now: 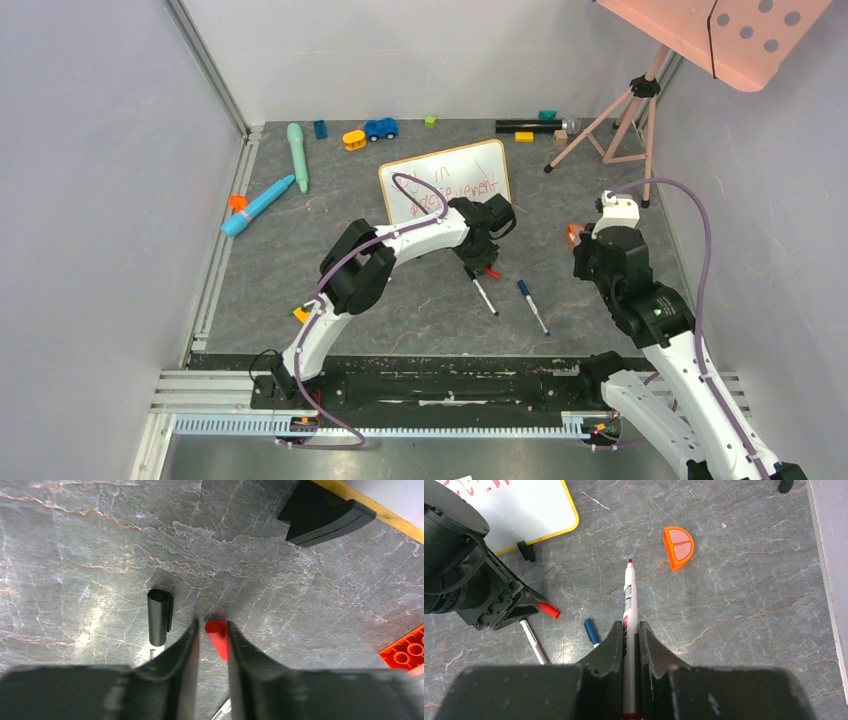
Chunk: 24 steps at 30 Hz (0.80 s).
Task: Write a sentence on the whiteboard
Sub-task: Pick up the pen cap from the center of the board, then insert the whiteboard marker without the cap into the pen cap.
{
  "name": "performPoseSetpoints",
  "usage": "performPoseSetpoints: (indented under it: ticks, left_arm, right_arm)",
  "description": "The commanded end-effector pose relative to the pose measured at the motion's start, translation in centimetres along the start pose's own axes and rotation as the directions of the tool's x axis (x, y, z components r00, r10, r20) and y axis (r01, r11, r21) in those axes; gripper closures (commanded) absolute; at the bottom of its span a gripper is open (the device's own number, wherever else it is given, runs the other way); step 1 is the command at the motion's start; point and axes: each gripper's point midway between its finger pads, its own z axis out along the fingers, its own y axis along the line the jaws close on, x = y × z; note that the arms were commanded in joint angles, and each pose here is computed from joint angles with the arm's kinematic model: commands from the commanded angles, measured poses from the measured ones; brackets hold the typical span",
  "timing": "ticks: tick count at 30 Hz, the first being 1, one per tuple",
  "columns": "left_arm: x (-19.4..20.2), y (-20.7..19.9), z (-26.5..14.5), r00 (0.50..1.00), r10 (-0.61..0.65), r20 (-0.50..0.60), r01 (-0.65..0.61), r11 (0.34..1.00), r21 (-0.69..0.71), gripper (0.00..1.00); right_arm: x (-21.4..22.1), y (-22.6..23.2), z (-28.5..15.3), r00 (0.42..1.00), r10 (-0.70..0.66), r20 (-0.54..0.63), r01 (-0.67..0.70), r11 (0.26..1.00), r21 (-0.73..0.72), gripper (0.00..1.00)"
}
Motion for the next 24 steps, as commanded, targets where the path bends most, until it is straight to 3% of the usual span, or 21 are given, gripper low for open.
performPoseSetpoints:
  ticks: [1, 4, 10, 14, 17, 19, 24]
  left_arm:
    - [-0.5, -0.2, 0.6, 0.999, -0.038, 0.033, 0.039, 0.999, -0.026, 0.75]
    - [-1.4, -0.3, -0.9, 0.999, -0.034, 0.017, 0.034, 0.999, -0.022, 0.98]
    - [-5.4, -1.6, -9.5, 0.992, 0.111, 0.052, -0.118, 0.981, 0.151, 0.98]
    - [-8.2, -1.6, -16.8, 0.985, 0.118, 0.128, -0.154, 0.929, 0.335, 0.98]
    - [-10.3, -1.6, -21.2, 0.990, 0.014, 0.140, -0.082, 0.868, 0.490, 0.98]
    - [-11.0, -1.5, -22.8, 0.994, -0.069, 0.079, 0.012, 0.824, 0.566, 0.98]
    - [-9.9, -2.0, -24.0, 0.981, -0.139, -0.138, 0.196, 0.722, 0.664, 0.98]
  right_arm:
    - [-1.6, -0.1, -0.2, 0.999, 0.004, 0.051, -0.004, 1.000, 0.007, 1.00]
    - [-1.7, 0.4, -0.4, 0.999, -0.012, 0.042, 0.013, 1.000, -0.025, 1.00]
    - [0.2, 3.8, -2.4, 0.988, -0.157, 0.016, 0.154, 0.944, -0.292, 1.00]
    - [0.5, 8.8, -4.6, 0.987, -0.130, 0.099, 0.163, 0.805, -0.570, 1.00]
    - [-1.9, 11.4, -6.4, 0.979, -0.020, 0.203, 0.157, 0.708, -0.689, 1.00]
    - [-3.8, 12.7, -7.6, 0.962, 0.057, 0.267, 0.166, 0.653, -0.739, 1.00]
    - [-5.5, 15.1, -9.0, 0.947, 0.144, 0.287, 0.172, 0.526, -0.833, 1.00]
